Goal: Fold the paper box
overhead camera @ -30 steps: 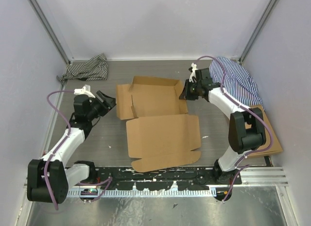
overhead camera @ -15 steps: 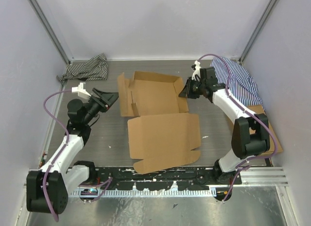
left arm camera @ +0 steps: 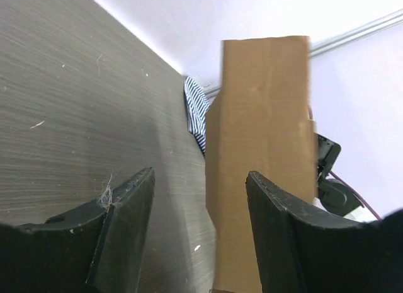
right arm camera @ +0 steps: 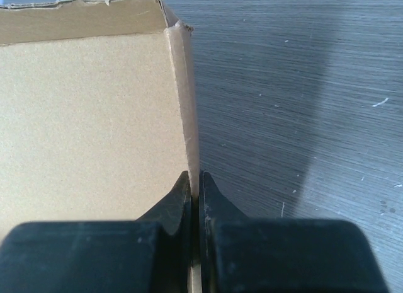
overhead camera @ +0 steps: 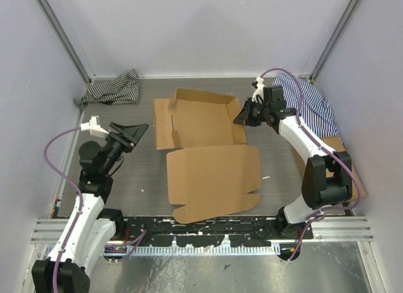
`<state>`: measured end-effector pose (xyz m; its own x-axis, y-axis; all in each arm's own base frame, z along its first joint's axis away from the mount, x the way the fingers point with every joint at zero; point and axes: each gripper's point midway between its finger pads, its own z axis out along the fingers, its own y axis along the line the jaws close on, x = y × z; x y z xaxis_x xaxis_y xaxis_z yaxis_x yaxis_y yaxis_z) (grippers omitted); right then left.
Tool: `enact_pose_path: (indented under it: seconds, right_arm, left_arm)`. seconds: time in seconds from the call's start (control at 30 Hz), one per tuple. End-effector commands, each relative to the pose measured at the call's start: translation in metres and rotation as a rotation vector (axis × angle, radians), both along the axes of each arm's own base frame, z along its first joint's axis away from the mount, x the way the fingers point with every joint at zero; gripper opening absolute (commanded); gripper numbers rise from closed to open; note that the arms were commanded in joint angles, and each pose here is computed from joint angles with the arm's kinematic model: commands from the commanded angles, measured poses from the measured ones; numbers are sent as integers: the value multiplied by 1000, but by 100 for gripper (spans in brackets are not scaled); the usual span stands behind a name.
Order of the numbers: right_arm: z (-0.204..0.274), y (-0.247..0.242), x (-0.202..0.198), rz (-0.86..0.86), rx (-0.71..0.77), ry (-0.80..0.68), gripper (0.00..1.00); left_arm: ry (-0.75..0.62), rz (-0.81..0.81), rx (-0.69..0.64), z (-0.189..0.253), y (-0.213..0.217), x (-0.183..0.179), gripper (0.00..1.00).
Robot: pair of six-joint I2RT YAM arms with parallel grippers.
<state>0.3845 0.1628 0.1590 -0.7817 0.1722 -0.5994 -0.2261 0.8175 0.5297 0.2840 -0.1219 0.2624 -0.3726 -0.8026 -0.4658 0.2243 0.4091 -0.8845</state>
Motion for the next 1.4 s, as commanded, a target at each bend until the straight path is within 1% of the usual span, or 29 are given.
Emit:
enact_pose_path:
  seconds: [0.0, 0.2, 0.37, 0.57, 0.73, 0.87, 1.03, 1.17, 1.37]
  right_arm:
    - [43, 12, -6, 44, 95, -85, 1]
    - [48, 15, -11, 67, 114, -91, 1]
    - [41, 15, -13, 73, 108, -76, 1]
    - [37, 13, -13, 61, 101, -63, 1]
    - [43, 16, -12, 72, 116, -73, 1]
    - [47, 20, -15, 95, 139, -79, 1]
    - [46, 24, -18, 125, 156, -70, 1]
    - [38, 25, -18, 135, 154, -51, 1]
    - [28, 23, -16, 123, 140, -32, 1]
  left_arm:
    - [48, 14, 17, -17, 3, 3, 67]
    - [12, -31, -22, -5, -5, 8, 67]
    - [-25, -66, -71, 8, -10, 5, 66]
    - [-41, -36, -72, 13, -5, -7, 66]
    - [-61, -7, -84, 21, 0, -14, 67]
    - [-68, -43, -109, 25, -5, -14, 67]
    - [-76, -85, -147, 27, -11, -4, 66]
    - [-98, -124, -181, 35, -17, 0, 66]
    - [-126, -154, -210, 42, -20, -5, 66]
